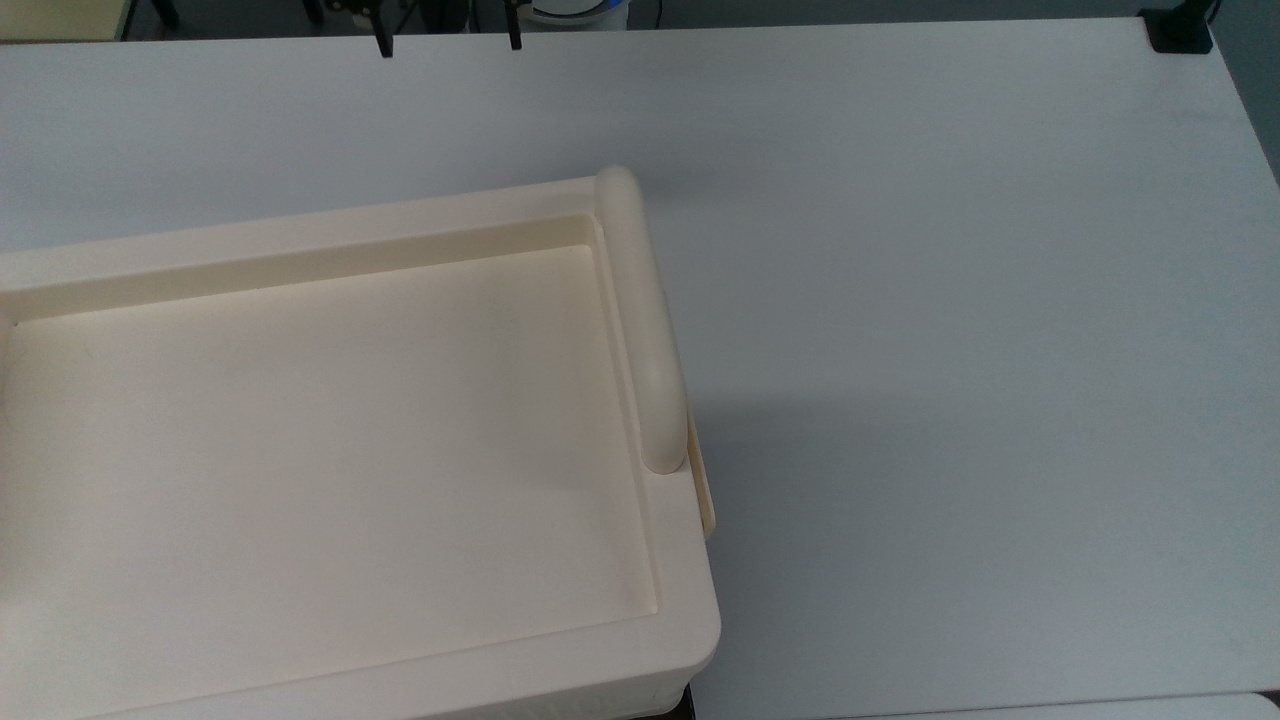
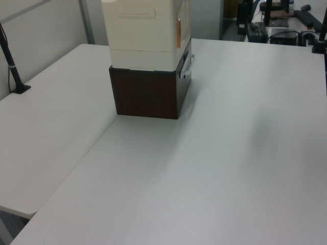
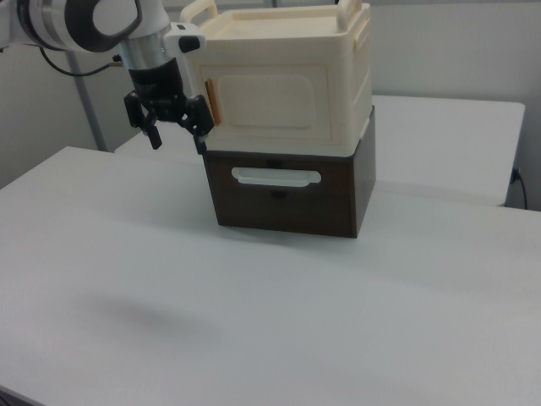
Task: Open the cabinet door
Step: 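Move the gripper toward the orange handle on the cream cabinet door, then lower the open gripper onto the orange door handle and close it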
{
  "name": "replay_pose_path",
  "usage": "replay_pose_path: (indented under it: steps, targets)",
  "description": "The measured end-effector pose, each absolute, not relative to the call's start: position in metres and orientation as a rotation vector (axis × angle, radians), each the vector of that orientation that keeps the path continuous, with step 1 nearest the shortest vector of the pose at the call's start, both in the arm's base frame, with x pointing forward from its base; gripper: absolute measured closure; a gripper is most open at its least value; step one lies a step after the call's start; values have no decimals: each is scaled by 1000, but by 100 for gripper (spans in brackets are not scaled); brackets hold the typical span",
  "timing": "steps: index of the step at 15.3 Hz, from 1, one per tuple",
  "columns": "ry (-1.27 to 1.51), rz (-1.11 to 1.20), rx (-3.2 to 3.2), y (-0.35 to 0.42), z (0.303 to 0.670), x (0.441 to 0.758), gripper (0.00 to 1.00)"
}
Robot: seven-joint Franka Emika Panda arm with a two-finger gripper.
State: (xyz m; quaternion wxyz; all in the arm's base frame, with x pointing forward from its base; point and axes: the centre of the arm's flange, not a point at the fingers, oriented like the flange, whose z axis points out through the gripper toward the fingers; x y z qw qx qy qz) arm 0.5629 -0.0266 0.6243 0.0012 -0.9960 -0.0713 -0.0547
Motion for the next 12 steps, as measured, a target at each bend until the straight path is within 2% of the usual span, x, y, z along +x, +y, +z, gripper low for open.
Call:
replay_pose_path:
  steps: [6,9,11,12]
  targets:
    - [-344,-401,-3123,-27,640,578,0]
    - [-341,-531,-3110,-26,645,589,6]
    - [-312,-630,-3053,-23,647,598,22]
    - [-293,-678,-3021,-22,648,602,34]
